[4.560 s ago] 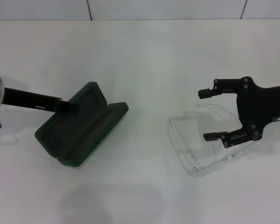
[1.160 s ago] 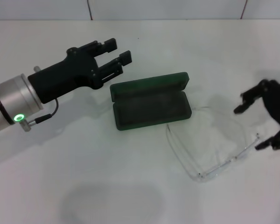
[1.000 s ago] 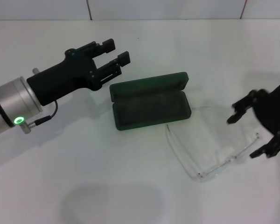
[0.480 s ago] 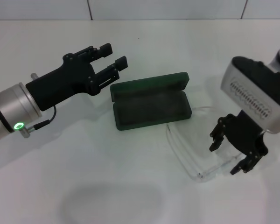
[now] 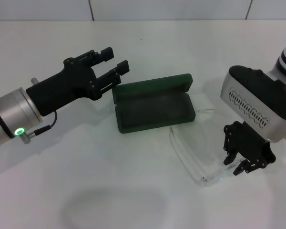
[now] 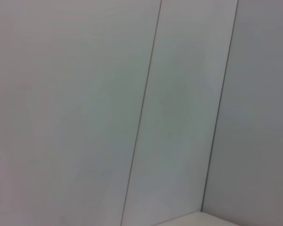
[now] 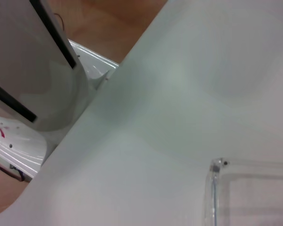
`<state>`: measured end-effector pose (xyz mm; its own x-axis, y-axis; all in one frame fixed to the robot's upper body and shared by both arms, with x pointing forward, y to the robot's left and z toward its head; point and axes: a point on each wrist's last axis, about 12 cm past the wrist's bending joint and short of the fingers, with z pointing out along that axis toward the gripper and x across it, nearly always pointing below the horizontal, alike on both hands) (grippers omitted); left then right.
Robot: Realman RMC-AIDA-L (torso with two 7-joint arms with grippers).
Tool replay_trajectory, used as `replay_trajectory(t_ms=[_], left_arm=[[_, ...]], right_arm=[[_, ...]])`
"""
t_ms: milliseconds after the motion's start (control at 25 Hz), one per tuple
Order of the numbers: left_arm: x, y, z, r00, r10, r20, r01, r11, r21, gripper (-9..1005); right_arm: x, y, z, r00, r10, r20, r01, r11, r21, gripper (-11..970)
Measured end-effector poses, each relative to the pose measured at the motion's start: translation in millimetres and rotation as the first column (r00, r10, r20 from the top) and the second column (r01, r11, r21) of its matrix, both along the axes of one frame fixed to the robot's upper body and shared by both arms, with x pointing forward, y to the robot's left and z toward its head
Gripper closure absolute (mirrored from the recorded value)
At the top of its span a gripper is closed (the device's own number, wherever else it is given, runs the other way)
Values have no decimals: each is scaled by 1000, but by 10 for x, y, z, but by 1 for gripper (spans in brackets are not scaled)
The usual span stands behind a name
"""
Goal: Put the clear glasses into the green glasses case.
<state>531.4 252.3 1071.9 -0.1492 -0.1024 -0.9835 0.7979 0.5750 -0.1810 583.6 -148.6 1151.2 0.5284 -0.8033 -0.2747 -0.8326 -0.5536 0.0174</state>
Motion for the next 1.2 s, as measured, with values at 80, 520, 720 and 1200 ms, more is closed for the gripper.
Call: replay_trajectory(t_ms=[80, 520, 720, 1200], left_arm=[[3, -6, -5, 1000, -1, -4, 1, 1000, -1, 434], [7, 0, -32, 999, 25, -33, -26, 999, -37, 424], [-8, -52, -53, 1000, -8, -20, 8, 1000, -13, 419], [-110, -9, 27, 997, -66, -50, 57, 984, -170, 507]], right_arm=[[-7, 0, -12, 1000, 3, -2, -3, 1000, -8, 600], [-54, -15, -80, 1000, -11, -12, 10, 1000, -24, 803], [-83, -80, -41, 999, -13, -39, 12, 1000, -21, 819], [-141, -623, 185, 993, -109, 42, 75, 872, 483, 832]])
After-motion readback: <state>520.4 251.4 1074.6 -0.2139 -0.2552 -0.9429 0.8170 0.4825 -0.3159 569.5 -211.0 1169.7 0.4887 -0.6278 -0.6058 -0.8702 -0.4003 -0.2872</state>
